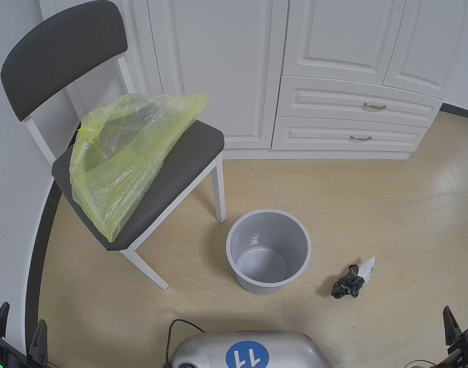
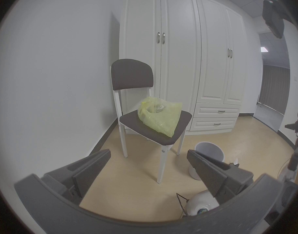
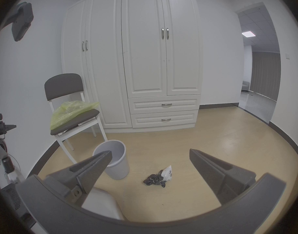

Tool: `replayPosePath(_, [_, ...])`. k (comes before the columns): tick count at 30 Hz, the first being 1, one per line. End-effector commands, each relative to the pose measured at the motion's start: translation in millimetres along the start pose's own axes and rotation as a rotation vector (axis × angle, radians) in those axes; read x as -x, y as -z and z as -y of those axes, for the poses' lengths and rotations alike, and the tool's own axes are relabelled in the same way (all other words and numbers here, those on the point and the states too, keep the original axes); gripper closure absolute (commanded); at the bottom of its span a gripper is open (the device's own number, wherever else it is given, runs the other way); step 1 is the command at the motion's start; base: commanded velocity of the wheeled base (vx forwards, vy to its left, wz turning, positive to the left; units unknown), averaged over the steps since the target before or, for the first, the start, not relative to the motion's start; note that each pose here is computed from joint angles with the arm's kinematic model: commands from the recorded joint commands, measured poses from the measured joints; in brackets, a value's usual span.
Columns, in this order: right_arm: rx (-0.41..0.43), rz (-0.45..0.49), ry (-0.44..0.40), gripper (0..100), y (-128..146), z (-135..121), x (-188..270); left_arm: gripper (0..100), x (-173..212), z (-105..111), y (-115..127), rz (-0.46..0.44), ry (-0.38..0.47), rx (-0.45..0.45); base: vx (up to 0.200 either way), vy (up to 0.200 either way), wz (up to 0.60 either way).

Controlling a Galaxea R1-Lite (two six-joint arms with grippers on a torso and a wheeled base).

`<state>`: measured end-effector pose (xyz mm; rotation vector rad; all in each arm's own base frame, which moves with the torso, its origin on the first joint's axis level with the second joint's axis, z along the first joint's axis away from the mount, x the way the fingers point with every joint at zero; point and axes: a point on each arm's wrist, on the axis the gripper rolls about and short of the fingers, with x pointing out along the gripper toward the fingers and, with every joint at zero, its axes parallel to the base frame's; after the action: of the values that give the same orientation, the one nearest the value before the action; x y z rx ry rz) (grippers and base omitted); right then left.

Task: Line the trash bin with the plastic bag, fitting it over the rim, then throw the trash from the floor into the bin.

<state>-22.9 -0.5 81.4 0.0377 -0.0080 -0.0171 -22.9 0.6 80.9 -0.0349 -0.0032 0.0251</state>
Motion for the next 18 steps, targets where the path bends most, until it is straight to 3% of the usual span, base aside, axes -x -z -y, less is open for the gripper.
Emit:
replayPosePath(1, [0.01, -0.002, -0.002, 0, 5.3, 0.1, 0.0, 0, -0.1, 0.1, 5.4, -0.003, 0.01, -0.036, 0.0, 0.0, 0.0])
replayPosePath(4, [0.019, 0.0, -0.002, 0, 5.1, 0.0, 0.0, 0, -0.1, 0.2, 5.4, -0.003, 0.014, -0.056, 0.0, 0.0, 0.0])
replayPosePath(5, [0.07, -0.002, -0.01, 0, 5.3, -0.2, 0.0, 0, 0.0, 1.2, 5.0, 0.002, 0.056, -0.089, 0.0, 0.0, 0.0])
replayPosePath(7, [0.087, -0.003, -0.02, 0, 5.4, -0.4, 0.0, 0, 0.0, 1.2, 4.7, 0.005, 0.056, -0.09, 0.0, 0.0, 0.0])
replayPosePath(13, [0.056, 0.001, -0.016, 0, 5.0, -0.3, 0.0, 0, 0.1, 1.1, 4.9, 0.0, 0.054, -0.072, 0.0, 0.0, 0.0])
replayPosePath(16, [0.009, 0.0, -0.011, 0, 5.1, -0.1, 0.0, 0, 0.1, 0.0, 4.7, 0.002, 0.007, 0.011, 0.0, 0.0, 0.0])
replayPosePath(18, [0.01, 0.0, -0.01, 0, 5.1, -0.1, 0.0, 0, 0.1, -0.2, 4.6, 0.002, -0.005, 0.013, 0.0, 0.0, 0.0])
